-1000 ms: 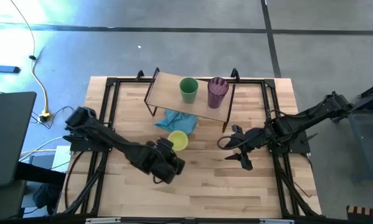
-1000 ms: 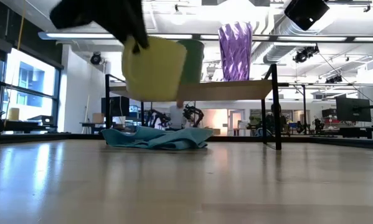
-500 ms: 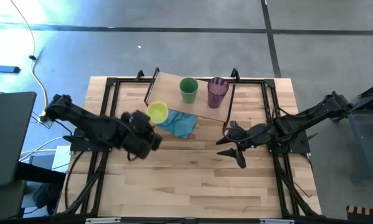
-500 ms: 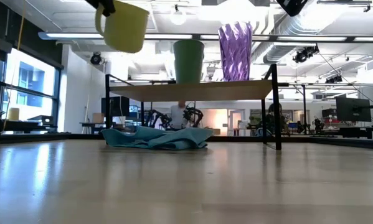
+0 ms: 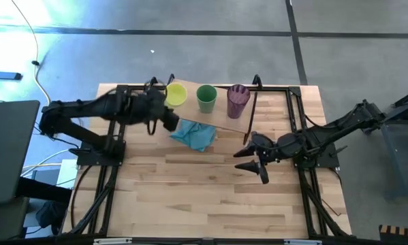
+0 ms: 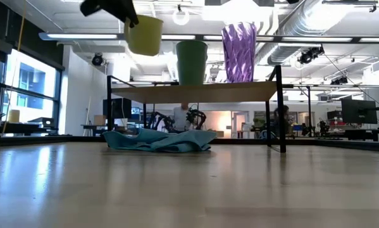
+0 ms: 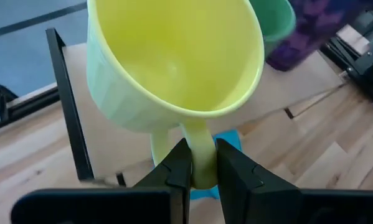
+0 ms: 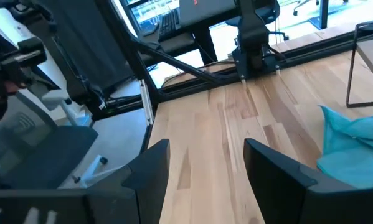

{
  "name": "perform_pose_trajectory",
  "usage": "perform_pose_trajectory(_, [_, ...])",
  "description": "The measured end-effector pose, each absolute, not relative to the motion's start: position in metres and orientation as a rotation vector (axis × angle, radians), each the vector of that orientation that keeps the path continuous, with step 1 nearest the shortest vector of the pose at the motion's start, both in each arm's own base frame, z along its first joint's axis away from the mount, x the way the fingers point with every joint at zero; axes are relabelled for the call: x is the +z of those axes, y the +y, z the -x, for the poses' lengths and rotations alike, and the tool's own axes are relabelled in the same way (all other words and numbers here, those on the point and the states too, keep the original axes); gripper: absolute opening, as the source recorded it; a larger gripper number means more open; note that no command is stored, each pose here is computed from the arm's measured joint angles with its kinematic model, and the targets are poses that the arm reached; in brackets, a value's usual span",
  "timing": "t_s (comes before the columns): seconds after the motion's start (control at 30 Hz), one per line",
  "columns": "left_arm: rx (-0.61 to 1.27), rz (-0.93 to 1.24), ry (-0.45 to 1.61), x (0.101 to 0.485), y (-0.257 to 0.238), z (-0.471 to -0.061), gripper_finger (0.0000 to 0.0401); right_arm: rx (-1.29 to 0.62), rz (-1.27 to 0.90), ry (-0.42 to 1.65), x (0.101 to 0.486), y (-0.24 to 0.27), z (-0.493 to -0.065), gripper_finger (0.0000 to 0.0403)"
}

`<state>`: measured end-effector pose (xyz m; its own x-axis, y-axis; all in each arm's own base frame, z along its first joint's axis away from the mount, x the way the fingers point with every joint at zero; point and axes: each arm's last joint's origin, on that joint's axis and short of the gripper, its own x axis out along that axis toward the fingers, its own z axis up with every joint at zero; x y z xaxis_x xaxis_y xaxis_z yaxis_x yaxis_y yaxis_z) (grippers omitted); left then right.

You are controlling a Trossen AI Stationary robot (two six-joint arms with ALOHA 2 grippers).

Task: Stack small to large cups/mugs on shelf
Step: Put the yellow mug on the shelf

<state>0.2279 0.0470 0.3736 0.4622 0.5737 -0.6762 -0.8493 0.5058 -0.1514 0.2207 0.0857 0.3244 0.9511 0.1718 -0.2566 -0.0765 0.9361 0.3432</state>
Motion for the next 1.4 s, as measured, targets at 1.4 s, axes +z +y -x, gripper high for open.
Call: perform_pose_trajectory(1.4, [0.762,0.772,0.756,0.321,0.147,-0.233,0.0038,0.079,-0.38,0.27,0.325,0.108,-0.209,0.0197])
